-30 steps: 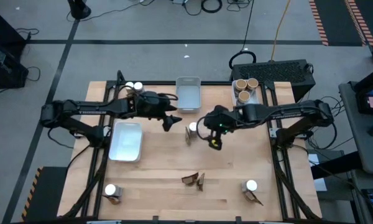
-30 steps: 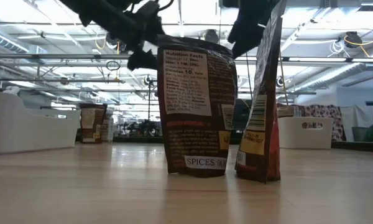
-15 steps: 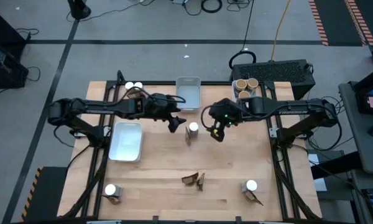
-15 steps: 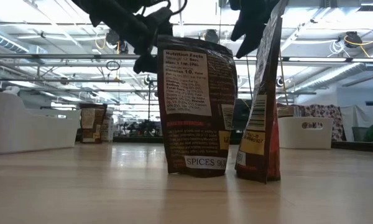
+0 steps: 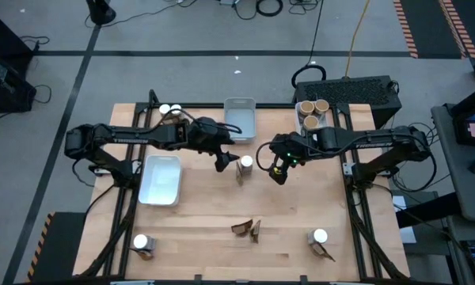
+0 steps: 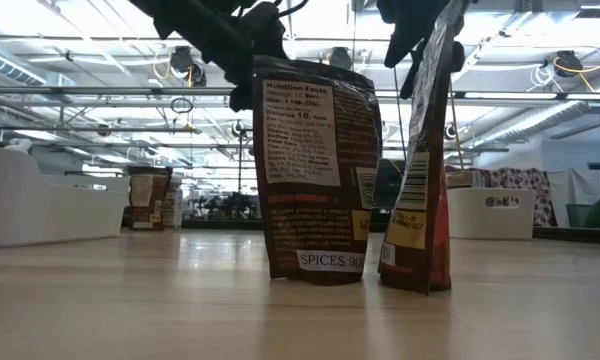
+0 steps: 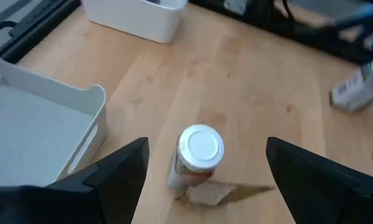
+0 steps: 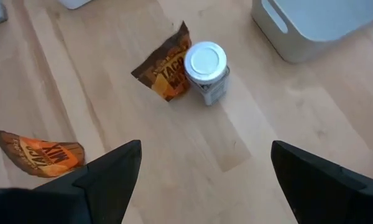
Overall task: Sort spices by type
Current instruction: Put the orange spice pack into the gray bin
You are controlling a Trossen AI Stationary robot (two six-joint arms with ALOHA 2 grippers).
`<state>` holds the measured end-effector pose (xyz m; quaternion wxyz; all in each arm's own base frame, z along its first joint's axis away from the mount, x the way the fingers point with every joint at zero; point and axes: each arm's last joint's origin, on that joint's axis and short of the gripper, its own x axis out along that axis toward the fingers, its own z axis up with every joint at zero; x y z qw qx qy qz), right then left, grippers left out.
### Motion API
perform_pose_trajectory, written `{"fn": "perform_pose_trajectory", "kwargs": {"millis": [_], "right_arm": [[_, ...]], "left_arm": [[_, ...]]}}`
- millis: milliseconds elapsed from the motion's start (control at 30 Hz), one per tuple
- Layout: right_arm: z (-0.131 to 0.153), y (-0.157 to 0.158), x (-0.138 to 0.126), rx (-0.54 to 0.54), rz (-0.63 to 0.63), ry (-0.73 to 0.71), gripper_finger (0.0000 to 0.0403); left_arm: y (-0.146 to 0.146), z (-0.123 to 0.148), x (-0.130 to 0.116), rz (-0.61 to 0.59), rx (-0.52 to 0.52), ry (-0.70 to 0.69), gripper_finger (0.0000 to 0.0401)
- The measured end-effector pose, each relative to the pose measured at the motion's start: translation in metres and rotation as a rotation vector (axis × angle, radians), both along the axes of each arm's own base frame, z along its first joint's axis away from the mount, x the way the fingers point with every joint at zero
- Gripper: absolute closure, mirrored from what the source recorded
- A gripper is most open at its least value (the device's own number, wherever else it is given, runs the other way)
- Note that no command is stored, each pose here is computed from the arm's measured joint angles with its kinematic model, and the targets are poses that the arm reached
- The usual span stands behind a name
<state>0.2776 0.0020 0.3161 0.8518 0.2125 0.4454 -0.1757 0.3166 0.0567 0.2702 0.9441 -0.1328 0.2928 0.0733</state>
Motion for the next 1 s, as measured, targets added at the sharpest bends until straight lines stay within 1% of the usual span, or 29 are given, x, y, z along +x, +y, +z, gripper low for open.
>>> {"fn": "perform_pose_trajectory", "kwargs": {"millis": [67,133,267,367,467,600,833,1000], "right_arm": [[-0.001,0.002,-0.001,0.002,-0.015,0.01,0.0062],[-0.001,0.005,-0.002,0.011,-0.02,0.023,0.0062],[-0.003,0.012,-0.005,0.026,-0.032,0.042,0.0062],[-0.003,0.017,-0.006,-0.003,-0.054,0.052,0.0062],[-0.004,0.02,-0.008,-0.029,-0.059,0.064,0.0062],[-0.004,0.021,-0.009,-0.031,-0.056,0.07,0.0062],[-0.005,0.02,-0.01,-0.043,-0.039,0.087,0.0062],[-0.005,0.02,-0.01,-0.052,-0.023,0.093,0.0062]], "left_arm": [[0.001,0.009,0.007,-0.039,0.04,-0.002,0.0074],[0.001,0.011,0.012,-0.061,0.056,0.043,0.0074],[0.002,0.004,0.023,-0.061,0.032,0.135,0.0074],[0.003,0.002,0.029,-0.018,0.007,0.158,0.0074],[0.004,-0.007,0.031,0.013,-0.034,0.201,0.0074],[0.001,-0.01,0.03,0.038,-0.072,0.237,0.0074],[-0.008,-0.012,0.029,0.048,-0.049,0.269,0.0074],[-0.011,-0.017,0.026,0.082,-0.062,0.303,0.0074]]}}
